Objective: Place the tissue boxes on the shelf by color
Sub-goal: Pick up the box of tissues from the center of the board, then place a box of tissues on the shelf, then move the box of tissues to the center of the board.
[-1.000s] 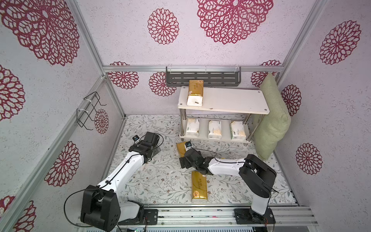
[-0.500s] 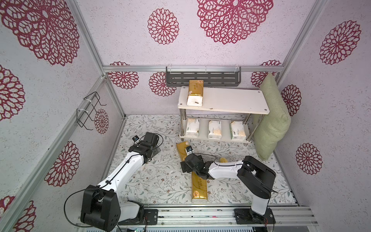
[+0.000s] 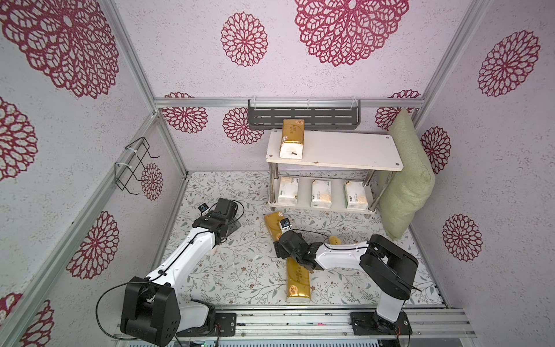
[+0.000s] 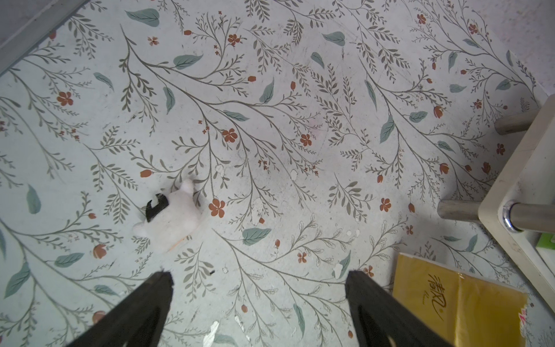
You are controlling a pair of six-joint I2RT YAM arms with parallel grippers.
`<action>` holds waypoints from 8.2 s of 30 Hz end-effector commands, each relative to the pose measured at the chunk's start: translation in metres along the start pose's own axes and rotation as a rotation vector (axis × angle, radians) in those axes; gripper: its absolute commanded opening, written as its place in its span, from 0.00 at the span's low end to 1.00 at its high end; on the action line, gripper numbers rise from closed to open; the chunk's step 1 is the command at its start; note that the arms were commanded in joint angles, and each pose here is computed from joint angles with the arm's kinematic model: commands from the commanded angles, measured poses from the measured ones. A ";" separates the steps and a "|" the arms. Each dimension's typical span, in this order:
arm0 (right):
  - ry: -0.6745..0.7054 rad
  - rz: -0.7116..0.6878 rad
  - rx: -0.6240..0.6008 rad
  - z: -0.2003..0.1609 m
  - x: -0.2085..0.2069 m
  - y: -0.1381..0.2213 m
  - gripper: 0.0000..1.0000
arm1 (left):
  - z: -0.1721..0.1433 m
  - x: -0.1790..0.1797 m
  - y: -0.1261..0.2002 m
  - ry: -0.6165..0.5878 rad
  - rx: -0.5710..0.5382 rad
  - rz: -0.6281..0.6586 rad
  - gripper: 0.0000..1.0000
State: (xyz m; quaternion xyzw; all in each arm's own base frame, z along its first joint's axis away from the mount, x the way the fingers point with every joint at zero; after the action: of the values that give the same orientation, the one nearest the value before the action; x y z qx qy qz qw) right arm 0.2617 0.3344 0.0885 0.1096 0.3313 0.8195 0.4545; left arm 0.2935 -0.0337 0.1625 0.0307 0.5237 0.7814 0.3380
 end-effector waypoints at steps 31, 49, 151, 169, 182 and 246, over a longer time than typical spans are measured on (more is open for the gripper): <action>0.049 0.080 -0.199 0.137 -0.080 0.239 0.67 | 0.015 -0.011 -0.013 0.026 0.000 -0.027 0.97; -0.096 -0.246 -0.349 0.153 -0.171 0.341 0.63 | 0.018 -0.014 -0.016 0.042 0.022 -0.046 0.97; -0.347 -0.491 -0.209 0.284 -0.279 0.193 0.99 | 0.006 -0.025 -0.003 -0.046 -0.054 -0.029 0.97; -0.348 -0.479 -0.311 0.296 -0.279 0.222 0.99 | 0.006 -0.024 -0.003 -0.046 -0.057 -0.026 0.97; -0.345 -0.485 -0.384 0.305 -0.281 0.248 0.99 | 0.008 -0.025 -0.001 -0.048 -0.067 -0.027 0.97; -0.383 -0.135 0.118 0.004 -0.211 0.127 0.99 | -0.308 -0.064 0.100 -0.940 0.495 -0.111 0.97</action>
State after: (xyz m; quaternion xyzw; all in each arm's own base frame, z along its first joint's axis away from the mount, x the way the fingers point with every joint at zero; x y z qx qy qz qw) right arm 0.2926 0.1143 0.1912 0.2759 0.3121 0.7179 0.5578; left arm 0.1739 -0.3369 0.1315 0.4128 0.4892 0.5223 0.5635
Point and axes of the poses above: each gripper's point midway between its finger pads, its own y axis back along the fingers, its own x axis along the line the jaws close on, z = x × y, the point moved 4 cm from there along y, back along the fingers, and after that the axes turned 15 degrees about y, right-handed, at the moved point
